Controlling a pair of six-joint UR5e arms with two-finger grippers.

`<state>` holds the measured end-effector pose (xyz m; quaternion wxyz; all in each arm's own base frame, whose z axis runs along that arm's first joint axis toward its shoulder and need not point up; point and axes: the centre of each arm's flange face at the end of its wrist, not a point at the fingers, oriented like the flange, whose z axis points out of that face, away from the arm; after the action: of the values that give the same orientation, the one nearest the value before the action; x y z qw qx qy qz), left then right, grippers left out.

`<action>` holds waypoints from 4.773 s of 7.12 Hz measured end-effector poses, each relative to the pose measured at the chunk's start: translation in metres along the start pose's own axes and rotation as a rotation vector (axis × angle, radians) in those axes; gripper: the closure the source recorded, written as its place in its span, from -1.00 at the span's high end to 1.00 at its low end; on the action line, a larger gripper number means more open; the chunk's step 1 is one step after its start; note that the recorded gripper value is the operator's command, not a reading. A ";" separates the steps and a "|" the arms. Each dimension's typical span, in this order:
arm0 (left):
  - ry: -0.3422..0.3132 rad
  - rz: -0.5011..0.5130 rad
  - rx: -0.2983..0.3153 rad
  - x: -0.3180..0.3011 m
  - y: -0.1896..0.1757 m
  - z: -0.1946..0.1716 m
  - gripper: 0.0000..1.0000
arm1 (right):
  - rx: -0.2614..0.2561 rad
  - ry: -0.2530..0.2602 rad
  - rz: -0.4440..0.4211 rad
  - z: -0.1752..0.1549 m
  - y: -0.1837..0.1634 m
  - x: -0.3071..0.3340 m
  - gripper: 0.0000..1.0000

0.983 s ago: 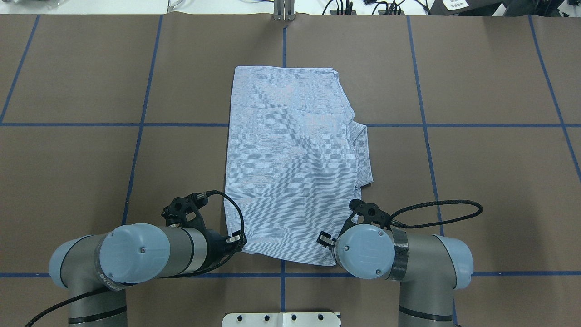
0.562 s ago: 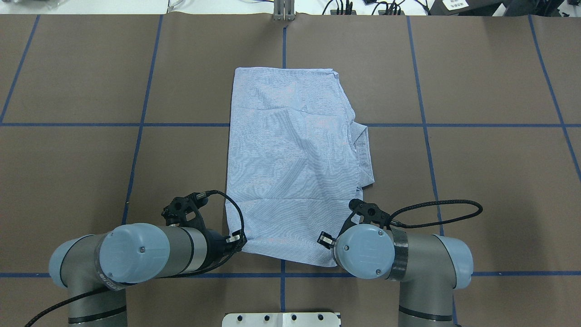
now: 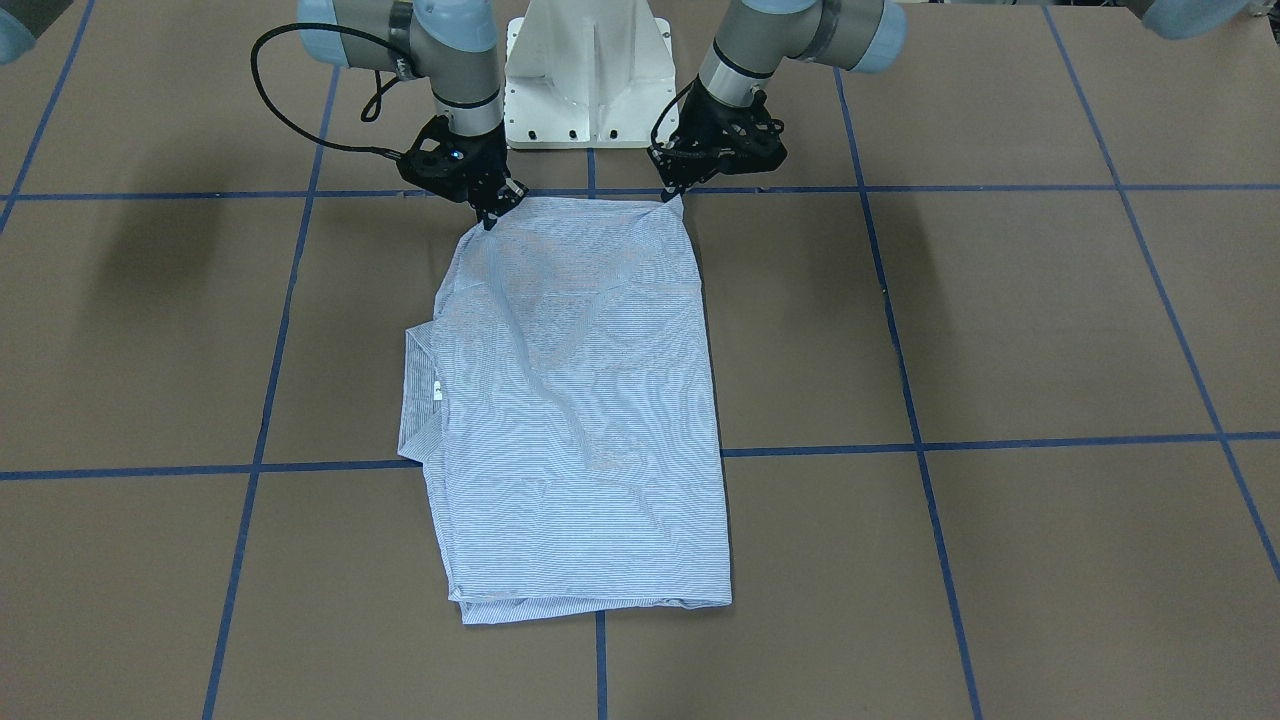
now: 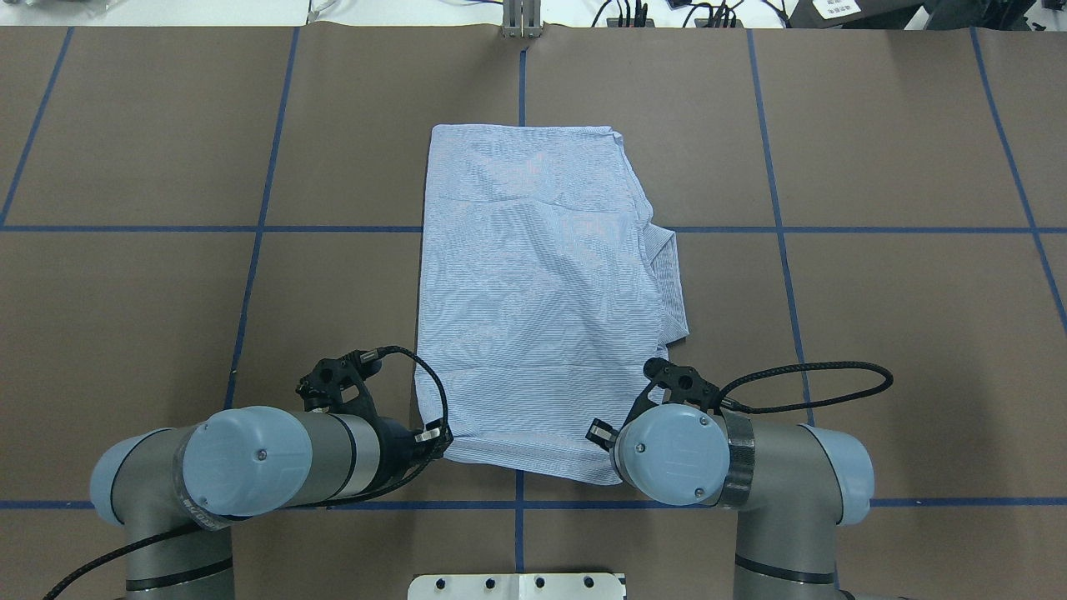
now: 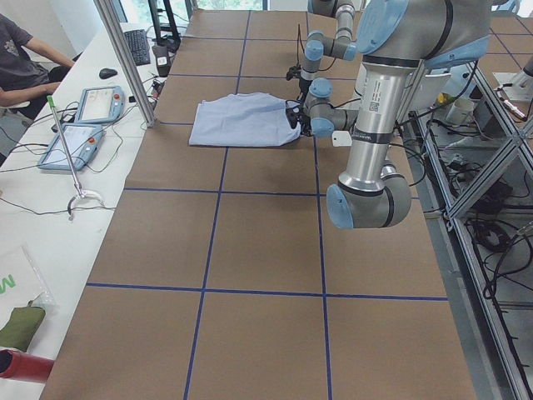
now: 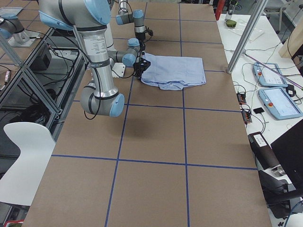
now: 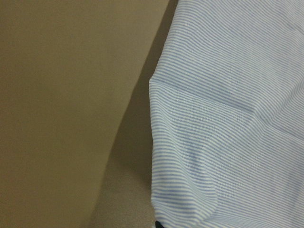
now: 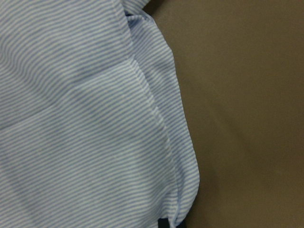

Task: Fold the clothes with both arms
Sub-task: 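Close both grippers on the shirt edge nearest the robot, then lift the near edge with both grippers and fold it away from the robot, then lay the folded edge down on the far side with both grippers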

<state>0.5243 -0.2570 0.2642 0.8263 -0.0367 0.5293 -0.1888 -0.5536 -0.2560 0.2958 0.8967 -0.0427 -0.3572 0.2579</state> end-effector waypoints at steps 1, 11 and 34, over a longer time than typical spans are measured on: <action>0.003 0.000 -0.002 0.001 0.001 -0.001 -1.00 | -0.005 -0.013 0.002 -0.007 -0.002 -0.001 -1.00; -0.012 0.057 -0.138 0.012 0.077 -0.107 -1.00 | -0.384 -0.084 -0.053 -0.126 0.026 0.042 -1.00; 0.021 0.102 0.081 0.053 -0.150 -0.020 -1.00 | -0.272 -0.034 0.175 -0.071 -0.201 -0.097 -1.00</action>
<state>0.4846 -0.4118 0.2491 0.8300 0.0259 0.5311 -0.1682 -0.4791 -0.4694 0.2356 0.8507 -0.1902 -0.3987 0.2850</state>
